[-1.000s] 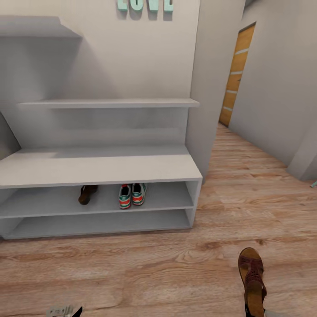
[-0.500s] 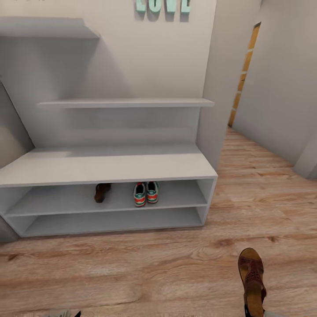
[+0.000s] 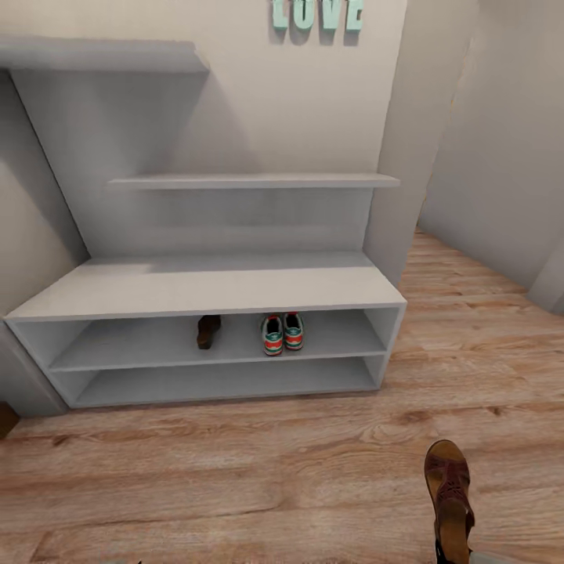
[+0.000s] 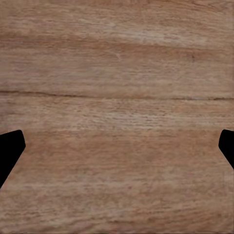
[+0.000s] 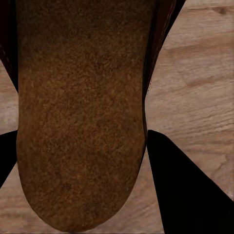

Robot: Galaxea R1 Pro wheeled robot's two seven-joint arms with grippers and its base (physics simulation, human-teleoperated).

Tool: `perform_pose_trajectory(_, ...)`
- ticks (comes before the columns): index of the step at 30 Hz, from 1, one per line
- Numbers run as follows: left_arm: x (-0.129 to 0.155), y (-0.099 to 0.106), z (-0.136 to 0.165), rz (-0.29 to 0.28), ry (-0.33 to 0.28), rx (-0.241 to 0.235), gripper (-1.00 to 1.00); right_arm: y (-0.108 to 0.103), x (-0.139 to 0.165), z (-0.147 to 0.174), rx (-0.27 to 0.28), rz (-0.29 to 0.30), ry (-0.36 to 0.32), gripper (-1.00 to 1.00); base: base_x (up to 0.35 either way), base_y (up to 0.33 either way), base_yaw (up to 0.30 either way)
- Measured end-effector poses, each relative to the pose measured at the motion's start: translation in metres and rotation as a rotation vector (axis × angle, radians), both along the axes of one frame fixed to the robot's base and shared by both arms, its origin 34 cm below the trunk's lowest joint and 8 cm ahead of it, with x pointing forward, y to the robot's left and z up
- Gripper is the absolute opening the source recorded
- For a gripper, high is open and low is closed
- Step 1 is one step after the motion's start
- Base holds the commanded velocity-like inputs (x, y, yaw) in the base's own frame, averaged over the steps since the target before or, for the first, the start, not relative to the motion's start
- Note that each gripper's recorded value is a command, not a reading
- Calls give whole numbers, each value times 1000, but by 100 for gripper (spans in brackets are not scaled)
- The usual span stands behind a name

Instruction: Pick up the two gym shoes and the two sandals from the corridor floor and place them onto the hallstand (shoe rack) in the corridor, making sure they are on the rack and not on the floor. Arrange them so the two gym shoes are next to each other and the two sandals are next to each other.

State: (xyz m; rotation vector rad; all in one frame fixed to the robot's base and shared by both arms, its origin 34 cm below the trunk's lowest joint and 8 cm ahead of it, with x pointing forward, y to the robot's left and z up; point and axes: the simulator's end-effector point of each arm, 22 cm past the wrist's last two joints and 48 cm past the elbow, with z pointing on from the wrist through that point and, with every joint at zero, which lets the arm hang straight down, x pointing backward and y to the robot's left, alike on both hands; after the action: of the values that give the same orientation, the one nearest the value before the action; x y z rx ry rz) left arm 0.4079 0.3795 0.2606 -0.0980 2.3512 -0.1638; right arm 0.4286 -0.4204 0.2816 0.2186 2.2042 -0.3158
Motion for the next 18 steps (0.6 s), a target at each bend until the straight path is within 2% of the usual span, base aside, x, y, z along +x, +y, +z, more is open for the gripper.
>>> perform_pose_trajectory(15,0,0,0,-1,-1,1,100,0,-3,-2,1,4,9,-100,-190,280,0)
perform_pose_trajectory(18,2,-4,1,-7,-6,-3,100,0,-2,-2,1,5,7,-100,-60,298,0)
